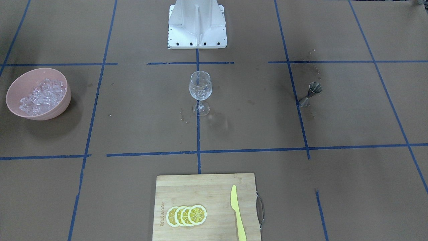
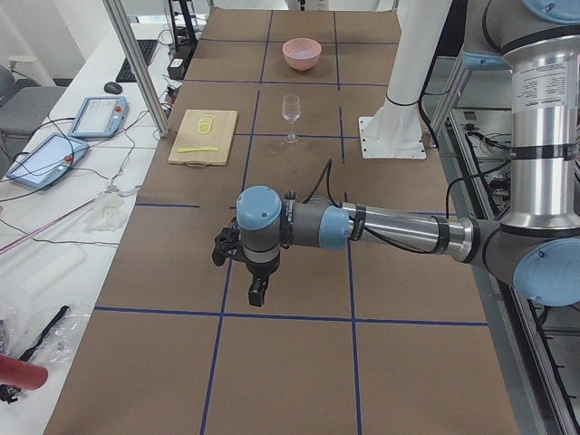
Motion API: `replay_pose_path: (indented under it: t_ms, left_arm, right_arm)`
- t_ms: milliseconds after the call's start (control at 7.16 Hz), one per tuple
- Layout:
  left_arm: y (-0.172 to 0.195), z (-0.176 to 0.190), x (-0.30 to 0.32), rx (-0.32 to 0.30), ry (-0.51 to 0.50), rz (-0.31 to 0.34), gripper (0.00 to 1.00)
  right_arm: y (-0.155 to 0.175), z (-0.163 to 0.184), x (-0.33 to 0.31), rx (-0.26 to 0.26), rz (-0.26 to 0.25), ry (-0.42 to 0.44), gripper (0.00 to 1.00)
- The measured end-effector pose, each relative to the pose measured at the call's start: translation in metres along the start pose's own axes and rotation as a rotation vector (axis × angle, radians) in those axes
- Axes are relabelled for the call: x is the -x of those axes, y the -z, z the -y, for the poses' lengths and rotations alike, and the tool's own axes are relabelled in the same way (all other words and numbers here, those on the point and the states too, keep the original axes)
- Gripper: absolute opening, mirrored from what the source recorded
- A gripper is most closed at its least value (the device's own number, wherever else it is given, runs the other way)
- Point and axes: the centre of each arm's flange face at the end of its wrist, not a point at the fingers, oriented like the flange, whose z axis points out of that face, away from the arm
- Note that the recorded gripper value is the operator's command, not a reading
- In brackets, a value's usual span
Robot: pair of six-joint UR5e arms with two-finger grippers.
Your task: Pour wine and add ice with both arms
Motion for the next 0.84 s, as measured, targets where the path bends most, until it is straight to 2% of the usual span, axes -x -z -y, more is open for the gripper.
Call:
replay_pose_path:
  t_ms: [838]
  left_arm:
    - [-0.0001, 0.0007, -0.0008, 0.001, -0.001, -0.001, 1.00]
  right_arm:
    - [-0.0029, -0.0009, -0.0022, 0.005, 0.001, -0.004, 1.00]
